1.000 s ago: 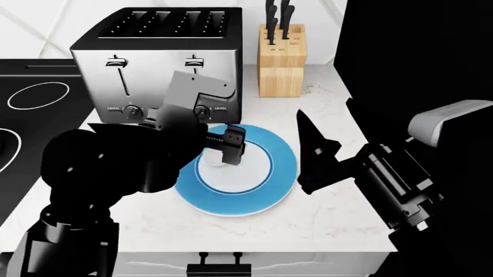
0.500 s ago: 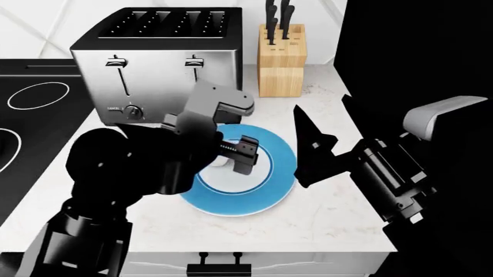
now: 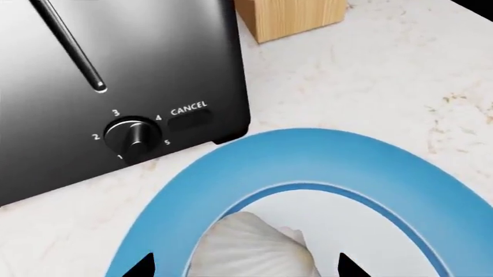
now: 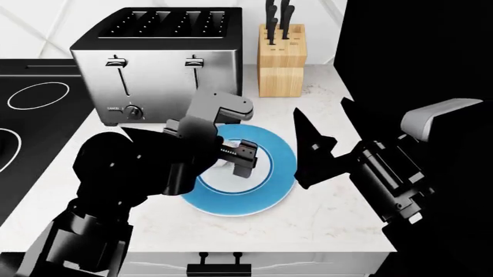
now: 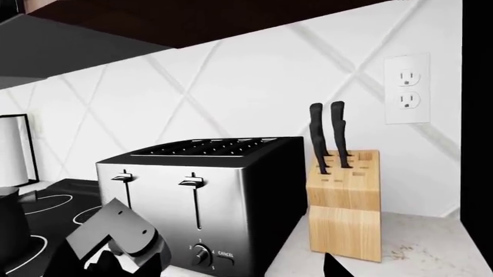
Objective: Frozen meat rests on a plate on the counter. Retrieve the meat and place it in a pot on a burner. Then turn the burner on.
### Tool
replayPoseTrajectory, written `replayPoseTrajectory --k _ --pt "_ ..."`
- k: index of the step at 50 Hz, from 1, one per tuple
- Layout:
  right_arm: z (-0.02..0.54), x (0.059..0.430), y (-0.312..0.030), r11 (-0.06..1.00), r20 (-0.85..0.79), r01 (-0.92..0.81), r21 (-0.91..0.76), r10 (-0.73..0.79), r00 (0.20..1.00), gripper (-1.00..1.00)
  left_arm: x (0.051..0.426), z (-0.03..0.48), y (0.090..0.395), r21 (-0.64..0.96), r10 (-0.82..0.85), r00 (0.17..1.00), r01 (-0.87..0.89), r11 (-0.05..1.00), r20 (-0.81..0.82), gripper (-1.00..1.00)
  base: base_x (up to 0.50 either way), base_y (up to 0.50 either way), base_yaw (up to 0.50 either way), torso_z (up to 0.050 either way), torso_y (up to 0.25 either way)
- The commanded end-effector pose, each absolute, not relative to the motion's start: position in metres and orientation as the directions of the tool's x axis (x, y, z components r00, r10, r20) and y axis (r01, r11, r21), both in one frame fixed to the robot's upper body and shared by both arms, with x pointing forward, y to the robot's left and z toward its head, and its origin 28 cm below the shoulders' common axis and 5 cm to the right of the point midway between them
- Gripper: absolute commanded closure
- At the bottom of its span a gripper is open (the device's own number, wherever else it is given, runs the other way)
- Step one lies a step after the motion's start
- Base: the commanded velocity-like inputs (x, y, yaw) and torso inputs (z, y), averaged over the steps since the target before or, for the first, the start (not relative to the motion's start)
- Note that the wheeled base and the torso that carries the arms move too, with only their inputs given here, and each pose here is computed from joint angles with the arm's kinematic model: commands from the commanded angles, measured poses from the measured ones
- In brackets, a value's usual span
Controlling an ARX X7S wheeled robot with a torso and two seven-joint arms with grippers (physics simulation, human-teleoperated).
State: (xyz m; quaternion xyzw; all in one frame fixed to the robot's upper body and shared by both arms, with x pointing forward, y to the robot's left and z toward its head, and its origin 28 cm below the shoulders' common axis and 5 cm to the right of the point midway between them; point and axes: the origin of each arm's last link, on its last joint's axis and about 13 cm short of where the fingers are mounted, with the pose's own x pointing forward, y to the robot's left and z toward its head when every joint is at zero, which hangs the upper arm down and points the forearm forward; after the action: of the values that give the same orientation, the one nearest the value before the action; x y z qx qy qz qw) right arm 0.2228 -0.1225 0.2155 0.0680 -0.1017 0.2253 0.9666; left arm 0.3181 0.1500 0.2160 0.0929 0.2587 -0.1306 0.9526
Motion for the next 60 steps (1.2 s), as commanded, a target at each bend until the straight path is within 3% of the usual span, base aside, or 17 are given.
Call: replayPoseTrajectory --k 1,60 --pt "0.213 0.224 -0.123 0.889 0.217 -0.449 0.089 0.422 0.880 -1.00 0.321 0.210 0.150 0.103 -0.201 0.824 0.298 0.949 -0.529 -1.00 0.00 0.00 0.00 0.000 0.000" --pt "0.210 0.216 -0.139 0.886 0.189 -0.451 0.103 0.428 0.884 -1.00 0.332 0.196 0.149 0.089 -0.210 0.803 0.309 0.947 -0.557 -1.00 0.00 0.00 0.00 0.000 0.000"
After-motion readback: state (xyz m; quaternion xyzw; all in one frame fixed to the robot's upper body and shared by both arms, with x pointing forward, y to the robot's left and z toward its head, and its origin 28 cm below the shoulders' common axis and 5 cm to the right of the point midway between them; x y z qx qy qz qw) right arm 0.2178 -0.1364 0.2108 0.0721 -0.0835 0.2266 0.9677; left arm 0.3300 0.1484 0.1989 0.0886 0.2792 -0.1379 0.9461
